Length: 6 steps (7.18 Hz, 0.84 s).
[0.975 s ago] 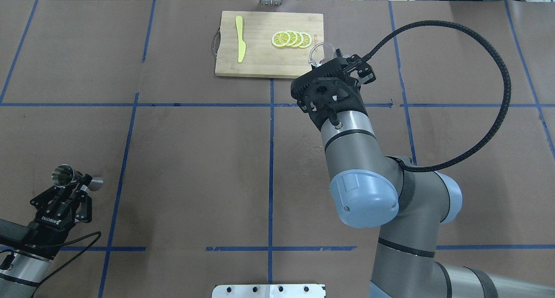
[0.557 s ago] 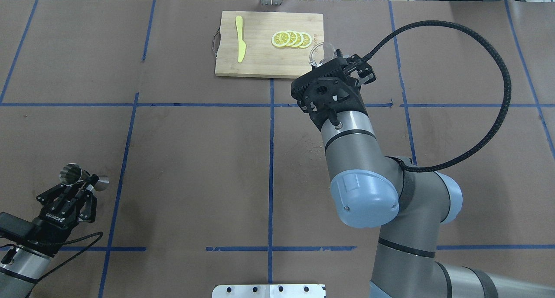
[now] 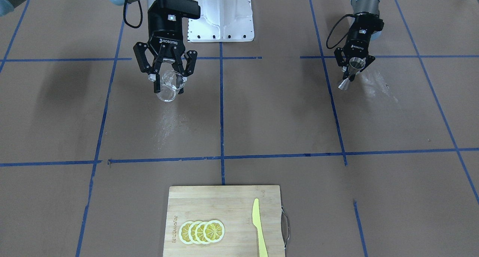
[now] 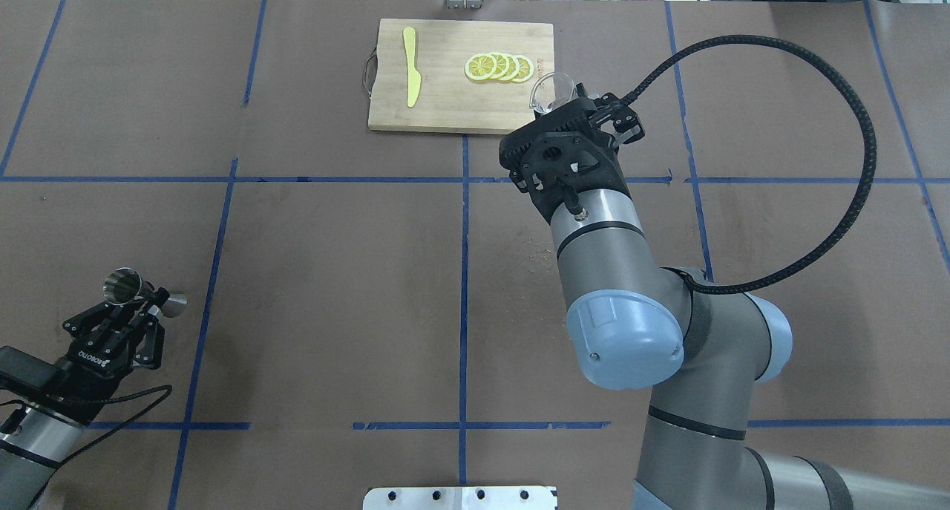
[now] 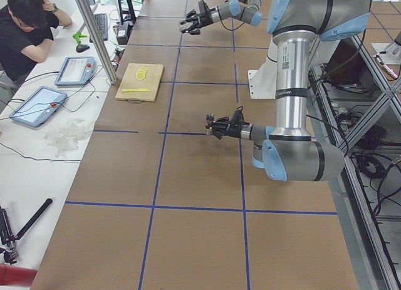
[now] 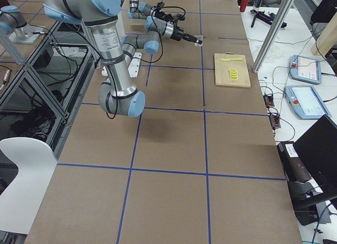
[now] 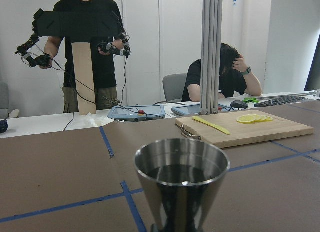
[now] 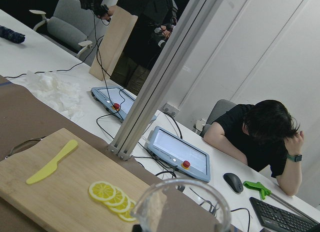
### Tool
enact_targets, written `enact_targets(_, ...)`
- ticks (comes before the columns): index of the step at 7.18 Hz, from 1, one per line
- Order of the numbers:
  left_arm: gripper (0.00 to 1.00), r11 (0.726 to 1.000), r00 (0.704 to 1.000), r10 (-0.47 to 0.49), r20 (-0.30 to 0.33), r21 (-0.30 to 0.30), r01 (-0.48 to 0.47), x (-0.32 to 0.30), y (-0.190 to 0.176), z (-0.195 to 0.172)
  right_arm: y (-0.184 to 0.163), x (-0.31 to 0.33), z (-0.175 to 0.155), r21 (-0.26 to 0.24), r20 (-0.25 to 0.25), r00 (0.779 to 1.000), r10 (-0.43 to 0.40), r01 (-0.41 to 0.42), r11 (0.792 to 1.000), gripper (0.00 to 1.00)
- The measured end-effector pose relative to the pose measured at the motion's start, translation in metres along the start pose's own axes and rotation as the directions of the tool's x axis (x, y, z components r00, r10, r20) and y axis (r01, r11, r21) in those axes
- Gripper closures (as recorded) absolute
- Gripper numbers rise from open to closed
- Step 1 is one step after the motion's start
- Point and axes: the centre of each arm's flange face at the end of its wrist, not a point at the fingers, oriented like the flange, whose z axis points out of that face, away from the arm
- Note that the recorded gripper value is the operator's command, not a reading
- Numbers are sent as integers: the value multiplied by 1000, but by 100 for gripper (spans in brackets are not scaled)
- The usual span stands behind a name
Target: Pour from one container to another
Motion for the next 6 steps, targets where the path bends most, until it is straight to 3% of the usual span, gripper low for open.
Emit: enact_targets(6, 100, 998, 998, -59, -28, -35, 58, -9, 11, 3, 1, 1, 0, -1, 0, 1000, -1, 1, 1000, 100)
